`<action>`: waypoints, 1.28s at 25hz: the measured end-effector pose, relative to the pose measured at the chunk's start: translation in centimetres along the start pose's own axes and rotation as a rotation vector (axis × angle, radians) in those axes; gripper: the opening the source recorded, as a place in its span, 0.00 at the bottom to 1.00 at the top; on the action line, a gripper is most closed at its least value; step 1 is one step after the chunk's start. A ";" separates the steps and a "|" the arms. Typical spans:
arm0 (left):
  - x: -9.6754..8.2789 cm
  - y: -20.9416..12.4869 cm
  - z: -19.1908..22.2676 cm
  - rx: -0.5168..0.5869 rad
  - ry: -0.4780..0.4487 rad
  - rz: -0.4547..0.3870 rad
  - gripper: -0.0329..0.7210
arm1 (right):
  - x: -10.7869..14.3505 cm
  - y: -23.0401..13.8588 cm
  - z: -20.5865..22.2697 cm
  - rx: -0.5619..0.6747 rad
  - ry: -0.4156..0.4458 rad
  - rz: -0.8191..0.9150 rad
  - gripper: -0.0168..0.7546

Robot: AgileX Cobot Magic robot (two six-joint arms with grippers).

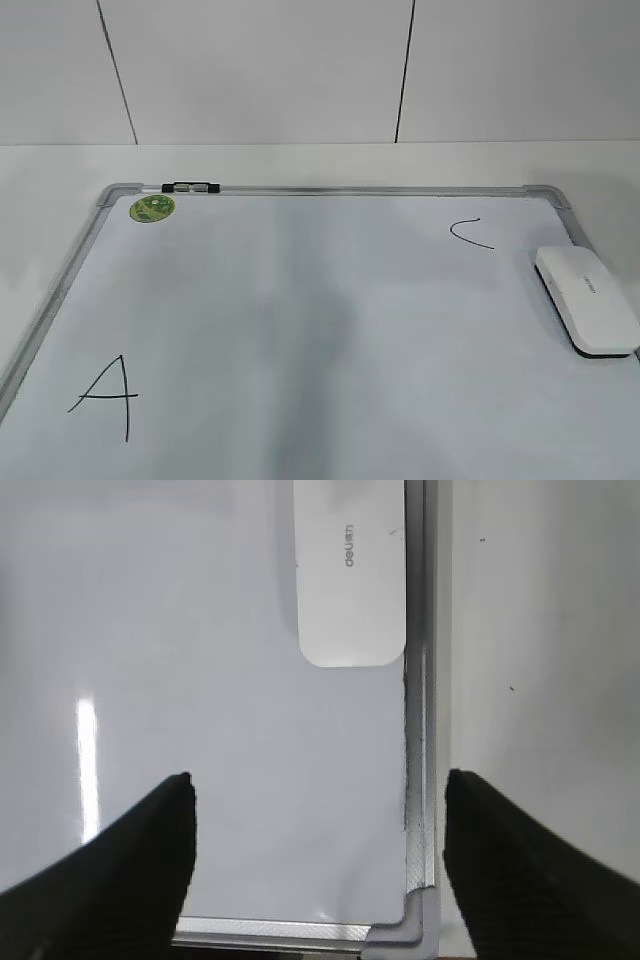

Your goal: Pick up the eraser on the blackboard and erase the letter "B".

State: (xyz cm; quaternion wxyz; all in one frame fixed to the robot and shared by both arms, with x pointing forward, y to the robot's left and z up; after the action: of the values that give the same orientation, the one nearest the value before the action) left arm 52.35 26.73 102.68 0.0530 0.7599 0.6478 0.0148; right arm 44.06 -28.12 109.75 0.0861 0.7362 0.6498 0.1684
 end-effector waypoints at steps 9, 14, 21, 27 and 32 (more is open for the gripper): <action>-0.8 -9.8 -5.3 -0.207 0.016 0.013 0.38 | -1.4 -7.2 -4.0 -0.190 0.003 -0.023 0.79; -1.2 -15.1 -8.2 -0.416 0.031 0.024 0.37 | -2.2 -11.0 -6.0 -0.337 0.008 -0.031 0.78; -1.5 -21.3 -9.3 -0.661 0.071 0.062 0.36 | -3.1 -16.2 -6.3 -0.492 0.037 -0.040 0.78; -1.6 -24.9 -8.4 -0.814 0.092 0.087 0.36 | -3.9 -19.6 -4.6 -0.577 0.045 -0.060 0.78; -1.6 -26.9 -6.2 -0.902 0.105 0.098 0.36 | -4.4 -21.2 -2.3 -0.583 0.027 -0.117 0.78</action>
State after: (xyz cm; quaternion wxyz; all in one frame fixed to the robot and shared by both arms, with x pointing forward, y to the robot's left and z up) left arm 25.06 29.71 106.22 0.3450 0.6889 0.5417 0.3363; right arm 23.11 -29.65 104.00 0.2947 0.6395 0.6164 0.3525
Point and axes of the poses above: a point on each arm's last joint axis where the gripper is mounted, z pointing out along that axis toward the gripper, x along the wrist's bending axis when the last joint is at zero, y = z × x, the point moved 2 cm from there along z, pointing out along that axis toward the gripper, and after that the axes turned 6 degrees about z, right-handed, at the moved point
